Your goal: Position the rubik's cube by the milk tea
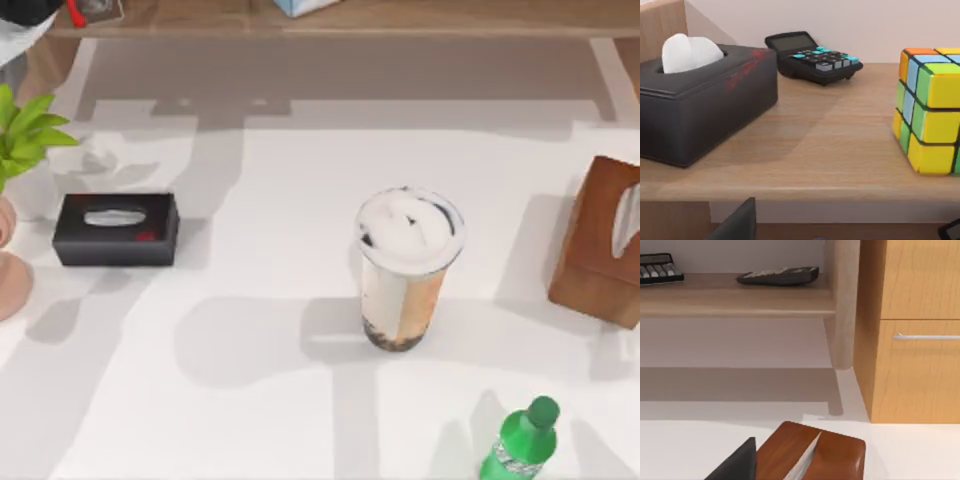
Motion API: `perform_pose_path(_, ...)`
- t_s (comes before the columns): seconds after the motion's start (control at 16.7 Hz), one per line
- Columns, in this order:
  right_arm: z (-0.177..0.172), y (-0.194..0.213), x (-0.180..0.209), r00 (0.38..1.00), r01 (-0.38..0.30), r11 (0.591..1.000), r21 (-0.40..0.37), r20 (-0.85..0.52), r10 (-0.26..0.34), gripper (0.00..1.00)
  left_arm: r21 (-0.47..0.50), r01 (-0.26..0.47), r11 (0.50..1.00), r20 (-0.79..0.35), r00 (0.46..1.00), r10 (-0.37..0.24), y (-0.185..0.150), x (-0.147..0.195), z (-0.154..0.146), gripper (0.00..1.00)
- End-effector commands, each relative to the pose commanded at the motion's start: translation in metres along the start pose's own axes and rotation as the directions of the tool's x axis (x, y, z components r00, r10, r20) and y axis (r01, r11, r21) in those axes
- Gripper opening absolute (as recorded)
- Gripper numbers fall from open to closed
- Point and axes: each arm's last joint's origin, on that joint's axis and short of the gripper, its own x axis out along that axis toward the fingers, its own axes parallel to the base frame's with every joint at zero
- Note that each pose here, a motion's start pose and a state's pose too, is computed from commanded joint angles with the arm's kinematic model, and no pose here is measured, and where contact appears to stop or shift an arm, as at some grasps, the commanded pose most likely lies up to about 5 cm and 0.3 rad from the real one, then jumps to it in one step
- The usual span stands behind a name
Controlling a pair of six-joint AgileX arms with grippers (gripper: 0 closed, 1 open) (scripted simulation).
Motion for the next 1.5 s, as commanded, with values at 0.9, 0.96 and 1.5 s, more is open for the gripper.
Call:
perform_pose_path(0.9, 0.0, 0.0, 0.0, 1.0, 0.0, 1.0, 0.0, 0.0, 0.0, 1.0, 0.001, 0.001, 1.0, 0.007, 1.0, -0.001, -0.054, 0.048, -0.007, 1.0)
perform_pose_path(0.96, 0.0, 0.0, 0.0, 1.0, 0.0, 1.0, 0.0, 0.0, 0.0, 1.0, 0.001, 0.002, 1.0, 0.008, 1.0, -0.002, -0.054, 0.051, -0.005, 1.0)
perform_pose_path(1.5, 0.0, 0.0, 0.0, 1.0, 0.0, 1.0, 0.0, 0.0, 0.0, 1.0, 0.0, 0.001, 1.0, 0.014, 1.0, -0.001, -0.053, 0.091, -0.002, 1.0)
